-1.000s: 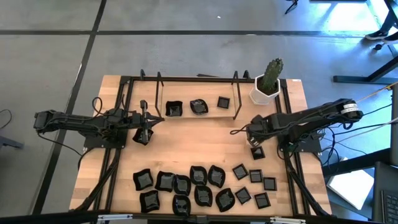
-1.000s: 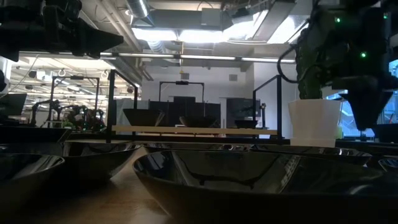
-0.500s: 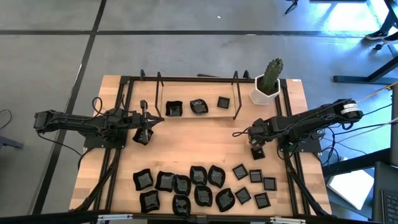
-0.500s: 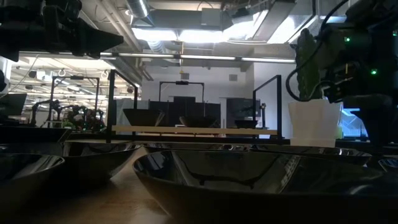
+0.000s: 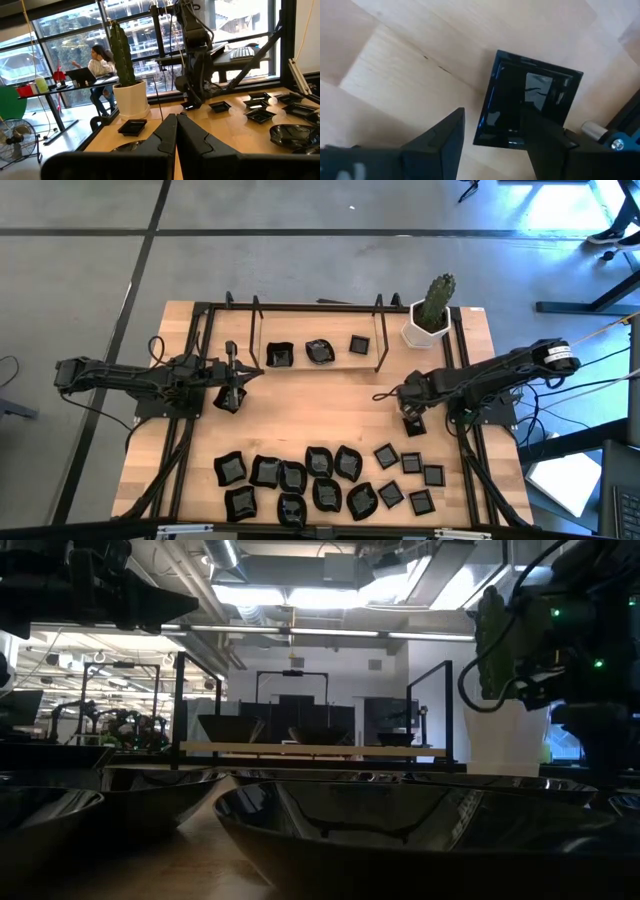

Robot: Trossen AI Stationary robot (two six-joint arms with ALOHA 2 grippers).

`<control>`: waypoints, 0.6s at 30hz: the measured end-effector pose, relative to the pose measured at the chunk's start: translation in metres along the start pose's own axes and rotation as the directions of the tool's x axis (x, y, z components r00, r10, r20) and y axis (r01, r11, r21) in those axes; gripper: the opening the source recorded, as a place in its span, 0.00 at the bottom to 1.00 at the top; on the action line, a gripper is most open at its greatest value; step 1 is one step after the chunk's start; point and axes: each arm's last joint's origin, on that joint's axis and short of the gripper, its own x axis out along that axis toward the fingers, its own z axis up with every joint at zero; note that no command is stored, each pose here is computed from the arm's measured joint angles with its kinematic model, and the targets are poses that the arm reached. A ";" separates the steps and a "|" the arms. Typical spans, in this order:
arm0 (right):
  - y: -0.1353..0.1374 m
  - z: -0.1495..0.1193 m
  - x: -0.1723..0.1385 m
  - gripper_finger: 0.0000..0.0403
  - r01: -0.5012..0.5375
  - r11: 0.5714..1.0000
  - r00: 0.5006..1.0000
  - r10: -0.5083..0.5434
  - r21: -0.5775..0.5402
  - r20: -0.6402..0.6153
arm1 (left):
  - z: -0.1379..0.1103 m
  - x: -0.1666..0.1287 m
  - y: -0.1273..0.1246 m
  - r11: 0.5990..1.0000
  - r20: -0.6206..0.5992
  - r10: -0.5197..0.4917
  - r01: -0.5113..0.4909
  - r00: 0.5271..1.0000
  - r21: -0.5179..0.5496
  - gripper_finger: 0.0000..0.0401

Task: Pick & Place Mini shaped plates
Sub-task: Stack the black square plate on top of the black square plate on the shelf

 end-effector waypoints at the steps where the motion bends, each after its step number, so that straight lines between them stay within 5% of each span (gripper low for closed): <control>1: 0.001 0.000 0.001 0.47 0.010 1.000 1.000 -0.010 -0.002 0.001 | 0.000 0.000 0.000 1.000 0.000 0.000 0.000 1.000 0.000 0.01; 10: 0.004 0.002 0.009 0.45 0.062 0.997 0.998 -0.063 -0.035 -0.006 | 0.000 0.000 0.000 1.000 0.000 0.001 -0.001 1.000 0.000 0.01; 18: 0.007 0.003 0.010 0.22 0.039 0.997 0.999 -0.039 -0.062 0.011 | 0.000 0.000 0.000 1.000 0.000 0.000 0.000 1.000 0.000 0.01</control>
